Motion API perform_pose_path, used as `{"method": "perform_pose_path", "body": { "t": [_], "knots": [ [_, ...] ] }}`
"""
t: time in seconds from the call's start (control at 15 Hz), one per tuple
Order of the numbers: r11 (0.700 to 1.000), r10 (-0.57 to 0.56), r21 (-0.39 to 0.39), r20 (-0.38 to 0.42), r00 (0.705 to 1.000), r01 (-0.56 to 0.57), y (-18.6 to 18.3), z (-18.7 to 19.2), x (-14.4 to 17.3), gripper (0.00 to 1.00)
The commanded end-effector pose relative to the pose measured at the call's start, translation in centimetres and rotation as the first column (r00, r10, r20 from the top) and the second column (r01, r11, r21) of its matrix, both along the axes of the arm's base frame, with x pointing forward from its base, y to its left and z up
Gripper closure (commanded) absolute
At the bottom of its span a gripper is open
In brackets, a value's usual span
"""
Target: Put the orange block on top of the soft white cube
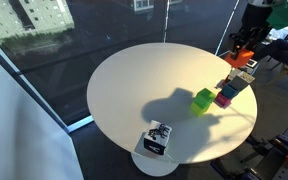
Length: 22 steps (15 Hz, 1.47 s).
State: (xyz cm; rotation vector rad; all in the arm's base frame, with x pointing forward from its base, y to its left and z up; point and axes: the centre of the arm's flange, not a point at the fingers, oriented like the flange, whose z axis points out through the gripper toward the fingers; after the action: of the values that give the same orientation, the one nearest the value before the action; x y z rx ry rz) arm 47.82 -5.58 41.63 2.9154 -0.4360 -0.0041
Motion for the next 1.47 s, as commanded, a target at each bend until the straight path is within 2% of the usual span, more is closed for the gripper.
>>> {"method": "perform_pose_path", "body": {
  "t": [0.0,0.33,0.67,1.4],
  "knots": [
    [0.997,-0.08,-0.014,-0.008,0.997,0.08,-2.9,2.1,0.6,0.72],
    [0.984,-0.18,0.001,-0.015,0.983,0.181,-7.3,2.9,0.4,0.72],
    [0.964,-0.264,0.02,-0.018,0.964,0.264,-11.3,1.9,0.8,0.72],
    [0.927,-0.374,-0.013,-0.034,0.927,0.374,-15.6,-1.1,1.7,0.72]
  ]
}}
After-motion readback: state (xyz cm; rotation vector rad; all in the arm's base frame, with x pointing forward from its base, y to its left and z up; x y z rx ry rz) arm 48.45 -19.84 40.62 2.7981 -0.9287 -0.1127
